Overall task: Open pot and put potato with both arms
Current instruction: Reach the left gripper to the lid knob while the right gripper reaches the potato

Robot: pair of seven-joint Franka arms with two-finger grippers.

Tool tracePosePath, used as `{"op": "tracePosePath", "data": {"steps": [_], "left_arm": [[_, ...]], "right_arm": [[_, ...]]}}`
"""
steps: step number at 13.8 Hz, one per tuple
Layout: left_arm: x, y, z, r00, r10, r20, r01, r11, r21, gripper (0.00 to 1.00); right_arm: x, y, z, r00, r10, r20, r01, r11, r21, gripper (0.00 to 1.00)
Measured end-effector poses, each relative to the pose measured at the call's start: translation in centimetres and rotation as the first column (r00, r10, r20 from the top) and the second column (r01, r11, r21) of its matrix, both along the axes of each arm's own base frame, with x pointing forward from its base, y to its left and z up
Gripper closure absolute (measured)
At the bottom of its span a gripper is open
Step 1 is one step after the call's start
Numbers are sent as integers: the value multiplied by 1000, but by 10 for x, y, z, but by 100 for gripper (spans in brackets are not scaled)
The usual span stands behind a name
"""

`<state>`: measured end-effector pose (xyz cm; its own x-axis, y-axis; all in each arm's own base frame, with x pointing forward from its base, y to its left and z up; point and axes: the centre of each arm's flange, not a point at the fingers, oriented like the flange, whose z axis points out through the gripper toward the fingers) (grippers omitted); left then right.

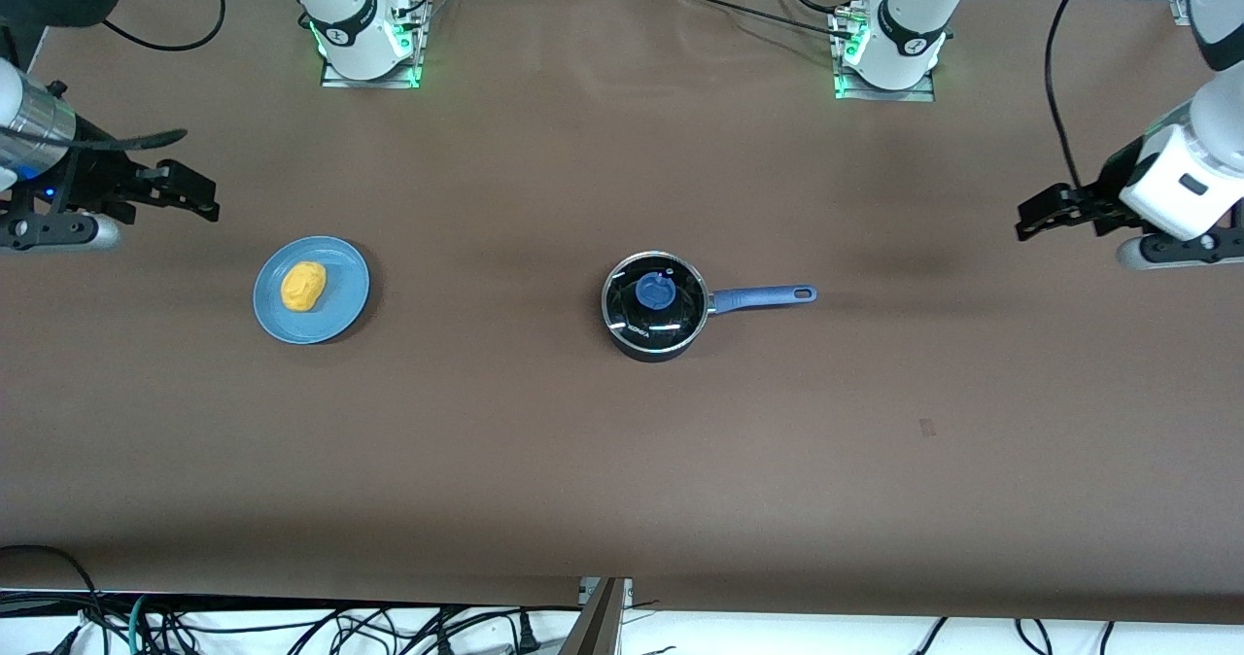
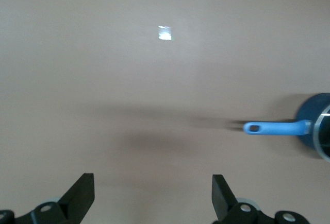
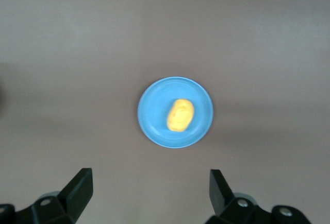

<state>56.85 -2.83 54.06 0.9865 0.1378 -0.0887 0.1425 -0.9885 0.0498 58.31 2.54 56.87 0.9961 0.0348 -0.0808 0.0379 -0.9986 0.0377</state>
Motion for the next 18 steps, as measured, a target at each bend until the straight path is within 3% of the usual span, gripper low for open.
{"op": "tracePosePath", "data": {"steps": [4,8,11,15,18], "left_arm": [[5,-99,-37,997,56,-52,-57,998,-27,0],[-4,-226,-70,986,162,-35,-164,984,-76,0],[-20,-305,-107,985,166,-36,-169,978,-120,0],[-52,-386,-168,997,82,2,-82,995,-49,0],[-53,-414,-200,997,70,26,-70,998,-6,0]], "right_arm": [[26,-26,-58,997,-36,-64,35,999,-20,0],[52,-42,-133,991,-64,-122,62,998,-22,0],[69,-49,-202,975,-167,-150,165,986,-30,0],[70,-45,-261,943,-257,-209,252,966,-53,0],[59,-44,-287,939,-266,-218,260,964,-57,0]]}}
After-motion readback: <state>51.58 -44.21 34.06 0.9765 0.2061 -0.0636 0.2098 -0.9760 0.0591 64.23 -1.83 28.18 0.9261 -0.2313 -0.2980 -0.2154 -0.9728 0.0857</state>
